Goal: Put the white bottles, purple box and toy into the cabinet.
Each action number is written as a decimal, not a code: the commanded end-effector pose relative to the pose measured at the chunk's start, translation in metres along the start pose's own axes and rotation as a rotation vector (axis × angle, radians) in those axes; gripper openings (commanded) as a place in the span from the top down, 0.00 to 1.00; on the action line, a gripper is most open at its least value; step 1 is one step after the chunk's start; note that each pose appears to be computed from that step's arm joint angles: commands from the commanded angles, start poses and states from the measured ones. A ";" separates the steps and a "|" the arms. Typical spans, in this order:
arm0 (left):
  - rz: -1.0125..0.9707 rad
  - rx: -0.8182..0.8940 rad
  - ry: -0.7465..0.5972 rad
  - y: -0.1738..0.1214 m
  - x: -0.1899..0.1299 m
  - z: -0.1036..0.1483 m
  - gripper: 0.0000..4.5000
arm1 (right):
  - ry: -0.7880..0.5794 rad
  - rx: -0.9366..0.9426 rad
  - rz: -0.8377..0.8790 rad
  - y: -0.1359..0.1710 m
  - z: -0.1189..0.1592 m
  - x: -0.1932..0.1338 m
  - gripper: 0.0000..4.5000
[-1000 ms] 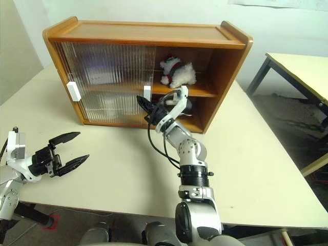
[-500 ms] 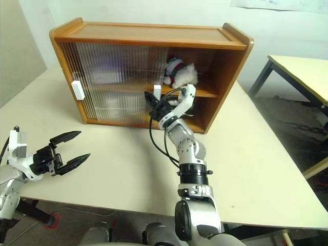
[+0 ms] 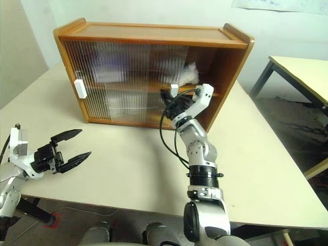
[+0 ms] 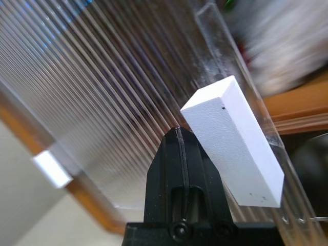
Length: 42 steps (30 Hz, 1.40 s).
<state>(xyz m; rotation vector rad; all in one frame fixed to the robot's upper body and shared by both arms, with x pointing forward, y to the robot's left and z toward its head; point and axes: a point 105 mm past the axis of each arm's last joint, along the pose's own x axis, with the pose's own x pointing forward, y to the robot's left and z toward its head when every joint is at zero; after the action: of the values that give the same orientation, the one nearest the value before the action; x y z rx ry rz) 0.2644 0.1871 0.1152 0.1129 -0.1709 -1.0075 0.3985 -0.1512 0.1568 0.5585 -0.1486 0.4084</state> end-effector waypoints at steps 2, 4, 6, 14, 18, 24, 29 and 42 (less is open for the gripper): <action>-0.022 0.016 0.009 -0.001 0.004 0.002 0.00 | -0.078 -0.069 -0.113 -0.029 0.019 -0.013 1.00; -0.023 0.015 0.010 -0.002 0.004 0.002 0.00 | -0.123 -0.079 -0.153 -0.038 0.026 -0.017 1.00; -0.020 0.013 0.009 -0.002 0.003 0.002 0.00 | -0.162 -0.087 -0.187 -0.044 0.033 -0.021 1.00; -0.019 0.010 0.012 -0.004 0.002 0.001 0.00 | -0.216 -0.155 -0.285 -0.069 0.046 -0.037 1.00; -0.022 0.012 0.011 -0.003 0.003 0.002 0.00 | -0.229 -0.188 -0.306 -0.073 0.049 -0.041 1.00; -0.023 0.012 0.011 -0.003 0.003 0.002 0.00 | -0.242 -0.215 -0.342 -0.080 0.051 -0.047 1.00; -0.022 0.011 0.007 -0.003 0.004 0.002 0.00 | -0.266 -0.279 -0.380 -0.085 0.054 -0.057 1.00; -0.018 0.004 0.007 -0.005 0.005 0.002 0.00 | -0.262 -0.278 -0.322 -0.077 0.051 -0.058 1.00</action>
<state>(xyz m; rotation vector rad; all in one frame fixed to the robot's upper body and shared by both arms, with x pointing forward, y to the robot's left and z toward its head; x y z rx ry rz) 0.2633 0.1828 0.1175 0.1148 -0.1770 -1.0142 0.3783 -0.2525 0.1515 0.3453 -0.3690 0.0087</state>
